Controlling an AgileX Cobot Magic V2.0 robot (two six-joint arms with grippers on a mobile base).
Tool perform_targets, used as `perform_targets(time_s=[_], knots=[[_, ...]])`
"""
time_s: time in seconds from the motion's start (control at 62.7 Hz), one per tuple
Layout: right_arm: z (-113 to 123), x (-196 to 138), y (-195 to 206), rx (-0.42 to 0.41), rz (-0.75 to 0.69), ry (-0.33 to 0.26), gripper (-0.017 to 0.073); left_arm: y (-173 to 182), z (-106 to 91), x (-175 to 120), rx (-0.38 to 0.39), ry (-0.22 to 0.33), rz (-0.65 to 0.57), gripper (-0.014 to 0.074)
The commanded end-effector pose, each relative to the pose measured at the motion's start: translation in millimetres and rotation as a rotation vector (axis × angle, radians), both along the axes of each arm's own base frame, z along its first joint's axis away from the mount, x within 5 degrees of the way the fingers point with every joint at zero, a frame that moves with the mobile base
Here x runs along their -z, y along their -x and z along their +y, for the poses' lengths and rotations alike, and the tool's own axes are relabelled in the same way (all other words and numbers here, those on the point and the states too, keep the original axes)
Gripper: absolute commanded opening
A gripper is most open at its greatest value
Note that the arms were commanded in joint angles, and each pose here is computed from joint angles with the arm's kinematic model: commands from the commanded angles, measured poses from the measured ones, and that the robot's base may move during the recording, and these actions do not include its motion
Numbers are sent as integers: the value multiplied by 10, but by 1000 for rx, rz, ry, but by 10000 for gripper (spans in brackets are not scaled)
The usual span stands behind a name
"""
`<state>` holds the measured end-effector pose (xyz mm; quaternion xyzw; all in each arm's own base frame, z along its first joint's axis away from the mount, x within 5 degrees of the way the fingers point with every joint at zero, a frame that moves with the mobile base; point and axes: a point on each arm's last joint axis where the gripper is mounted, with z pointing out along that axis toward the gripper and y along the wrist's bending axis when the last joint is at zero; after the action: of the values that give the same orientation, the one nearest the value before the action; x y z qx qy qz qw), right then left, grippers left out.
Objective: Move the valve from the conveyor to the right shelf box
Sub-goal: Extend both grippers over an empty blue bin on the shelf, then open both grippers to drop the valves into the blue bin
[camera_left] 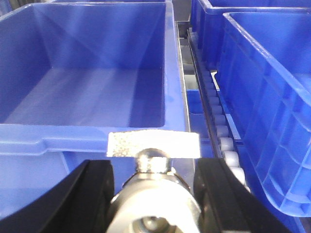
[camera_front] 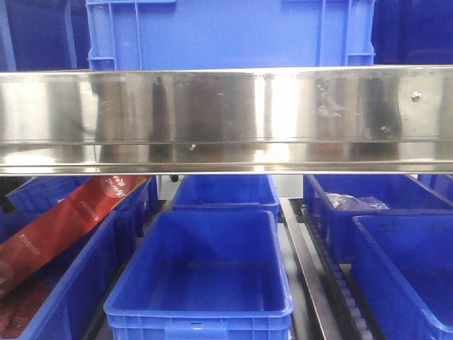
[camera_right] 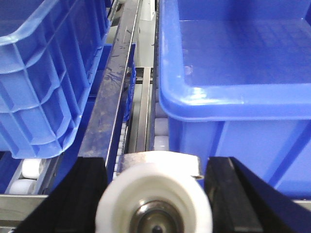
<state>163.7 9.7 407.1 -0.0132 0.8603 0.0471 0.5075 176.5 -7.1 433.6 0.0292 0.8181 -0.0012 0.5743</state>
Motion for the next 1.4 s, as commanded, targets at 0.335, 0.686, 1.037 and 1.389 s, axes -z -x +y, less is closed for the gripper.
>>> perform_targets(time_s=[0.335, 0.686, 1.037, 1.389], knots=[[12, -153, 19, -2, -96, -13, -165, 12, -10, -159, 6, 11, -77, -111], [305, -655, -211, -157, -190, -27, -161, -455, -558, -571, 229, -38, -85, -111], [1004, -1091, -1029, -347, -243, -56, -161, -1173, -1513, -672, 445, -2, -81, -111], [1544, -769, -1833, -404, -173, -48, -162, -1731, -1906, -265, 475, 28, 14, -111]])
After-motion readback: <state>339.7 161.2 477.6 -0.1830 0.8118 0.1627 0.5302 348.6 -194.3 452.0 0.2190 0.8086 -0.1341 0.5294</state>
